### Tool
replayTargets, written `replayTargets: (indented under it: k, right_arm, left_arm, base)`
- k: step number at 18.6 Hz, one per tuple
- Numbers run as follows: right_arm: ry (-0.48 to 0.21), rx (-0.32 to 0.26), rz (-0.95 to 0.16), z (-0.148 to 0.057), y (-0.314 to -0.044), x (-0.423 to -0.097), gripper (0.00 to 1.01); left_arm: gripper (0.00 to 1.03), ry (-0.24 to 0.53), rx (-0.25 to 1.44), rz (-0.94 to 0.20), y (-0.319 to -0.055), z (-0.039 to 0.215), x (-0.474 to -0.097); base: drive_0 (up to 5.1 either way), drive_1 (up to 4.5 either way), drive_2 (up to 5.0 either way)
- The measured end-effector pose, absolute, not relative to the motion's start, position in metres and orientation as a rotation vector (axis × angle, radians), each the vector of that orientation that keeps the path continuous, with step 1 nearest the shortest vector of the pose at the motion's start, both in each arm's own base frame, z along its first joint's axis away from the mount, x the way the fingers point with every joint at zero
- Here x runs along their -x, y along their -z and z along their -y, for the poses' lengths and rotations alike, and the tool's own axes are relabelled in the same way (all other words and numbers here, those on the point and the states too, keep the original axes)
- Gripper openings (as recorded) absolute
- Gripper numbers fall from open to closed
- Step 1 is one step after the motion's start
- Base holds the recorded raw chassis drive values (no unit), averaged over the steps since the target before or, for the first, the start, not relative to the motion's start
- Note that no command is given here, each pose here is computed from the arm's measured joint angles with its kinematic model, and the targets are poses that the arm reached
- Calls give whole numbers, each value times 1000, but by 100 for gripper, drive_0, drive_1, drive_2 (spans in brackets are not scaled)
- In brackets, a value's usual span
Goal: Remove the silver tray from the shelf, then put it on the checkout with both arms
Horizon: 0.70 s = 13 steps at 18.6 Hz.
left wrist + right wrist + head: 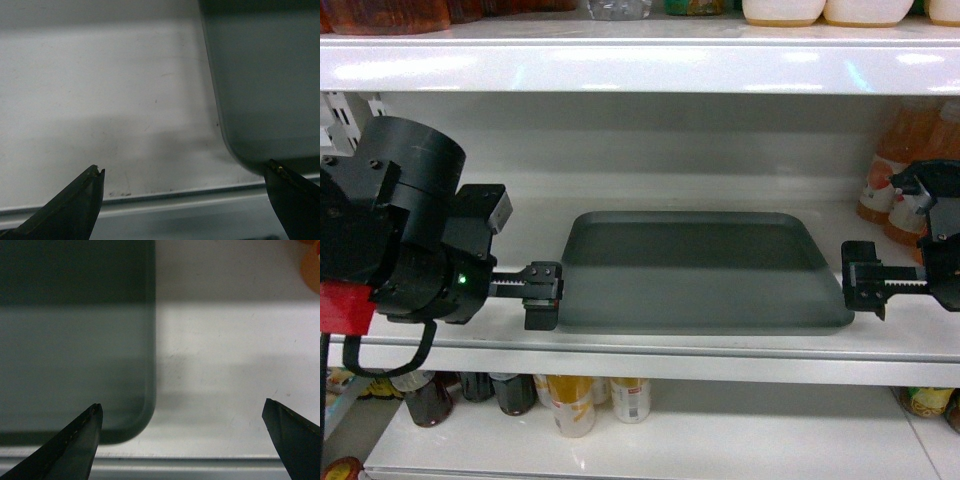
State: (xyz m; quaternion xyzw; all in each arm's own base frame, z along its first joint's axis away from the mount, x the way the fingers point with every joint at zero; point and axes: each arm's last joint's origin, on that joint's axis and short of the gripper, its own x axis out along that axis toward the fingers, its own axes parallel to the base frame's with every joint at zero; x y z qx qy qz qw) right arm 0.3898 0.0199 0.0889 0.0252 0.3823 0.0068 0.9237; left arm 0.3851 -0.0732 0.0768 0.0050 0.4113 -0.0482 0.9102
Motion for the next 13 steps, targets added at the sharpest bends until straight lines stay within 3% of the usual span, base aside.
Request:
replayTargets:
  k: [6, 8, 9, 11, 13]
  right_arm:
    - [26, -51, -841, -16, -69, -440, 98]
    - [34, -101, -830, -17, -77, -458, 98]
    - [26, -131, -837, -23, -75, -464, 98]
    - [-6, -112, -924, -52, -48, -467, 98]
    - [6, -103, -934, -52, -46, -470, 85]
  left_arm:
    - [98, 69, 38, -874, -68, 80, -421]
    - [98, 55, 34, -902, -59, 82, -427]
    - [98, 47, 34, -906, -56, 84, -428]
    - [98, 36, 34, -912, -52, 88, -428]
    - [86, 25, 25, -934, -51, 88, -428]
  base:
    - [0, 0, 0]
    - [0, 0, 0]
    - [0, 0, 0]
    - [0, 0, 0]
    - [0, 0, 0]
